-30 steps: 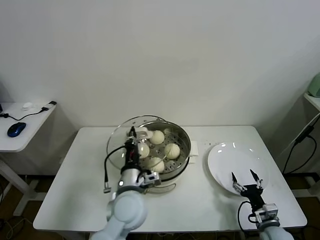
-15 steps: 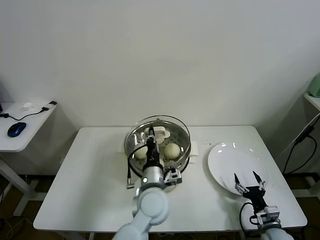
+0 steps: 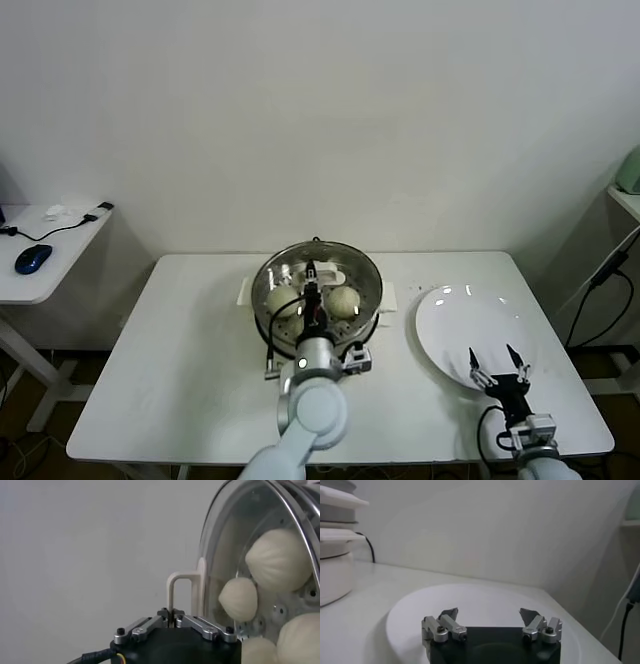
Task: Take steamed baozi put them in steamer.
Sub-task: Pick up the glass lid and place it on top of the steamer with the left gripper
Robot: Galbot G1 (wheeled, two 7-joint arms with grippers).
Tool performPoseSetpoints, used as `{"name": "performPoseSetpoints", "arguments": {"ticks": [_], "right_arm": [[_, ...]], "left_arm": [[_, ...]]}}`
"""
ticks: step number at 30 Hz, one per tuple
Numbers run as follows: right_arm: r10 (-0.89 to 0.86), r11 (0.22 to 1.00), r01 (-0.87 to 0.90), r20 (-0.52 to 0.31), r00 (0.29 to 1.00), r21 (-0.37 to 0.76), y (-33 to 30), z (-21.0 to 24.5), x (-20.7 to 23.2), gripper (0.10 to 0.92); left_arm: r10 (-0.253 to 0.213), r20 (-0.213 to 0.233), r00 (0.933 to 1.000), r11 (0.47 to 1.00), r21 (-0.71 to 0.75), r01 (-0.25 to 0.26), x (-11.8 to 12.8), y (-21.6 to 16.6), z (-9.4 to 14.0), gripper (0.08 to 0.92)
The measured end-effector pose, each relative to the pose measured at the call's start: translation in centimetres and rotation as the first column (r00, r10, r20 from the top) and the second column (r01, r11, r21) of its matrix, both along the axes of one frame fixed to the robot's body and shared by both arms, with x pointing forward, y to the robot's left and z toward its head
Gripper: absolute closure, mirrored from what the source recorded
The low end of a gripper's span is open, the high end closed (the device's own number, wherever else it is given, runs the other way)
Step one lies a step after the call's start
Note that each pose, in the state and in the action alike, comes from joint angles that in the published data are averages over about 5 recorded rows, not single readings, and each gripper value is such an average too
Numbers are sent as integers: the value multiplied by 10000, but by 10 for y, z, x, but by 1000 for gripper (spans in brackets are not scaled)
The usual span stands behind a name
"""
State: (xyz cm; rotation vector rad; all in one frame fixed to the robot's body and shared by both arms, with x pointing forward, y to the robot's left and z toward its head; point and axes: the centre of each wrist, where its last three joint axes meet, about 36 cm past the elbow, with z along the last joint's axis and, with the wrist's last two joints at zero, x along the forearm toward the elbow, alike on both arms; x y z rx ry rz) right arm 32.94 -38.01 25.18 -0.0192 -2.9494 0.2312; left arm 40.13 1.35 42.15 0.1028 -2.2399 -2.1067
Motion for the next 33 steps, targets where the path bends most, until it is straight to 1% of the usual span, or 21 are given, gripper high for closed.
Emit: {"name": "performPoseSetpoints", "arguments": {"ticks": [6, 13, 16, 19, 23, 27, 33], "right_arm": [[-7, 10000, 7, 17, 10000, 3, 3, -5, -1, 200], [1, 10000, 0, 133, 9999, -49, 4, -6, 1, 200], [-12, 10000, 14, 193, 9998, -83, 5, -6, 1, 200], [-11, 9999, 13, 212, 9998, -107, 5, -6, 1, 200], [13, 9999, -10, 214, 9998, -137, 5, -4, 2, 200], [36, 9999, -33, 166, 9999, -139, 3, 0, 2, 200], [-42, 10000, 43, 160, 9999, -44, 4, 7, 1, 200]], "left_arm": [[101, -53, 9999, 9998, 183, -100, 4, 2, -8, 861], [150, -81, 9999, 9994, 302, -147, 3, 3, -12, 861], [198, -65, 9998, 9991, 383, -196, 3, 4, -14, 848], [228, -57, 9997, 9987, 449, -226, 3, 6, -15, 786], [140, -77, 9999, 9991, 409, -137, 1, 8, -13, 665], [-88, -80, 9999, 9999, 143, 89, -5, 9, -7, 553], [-466, 13, 9989, 9972, -588, 466, -21, 15, 7, 379]]}}
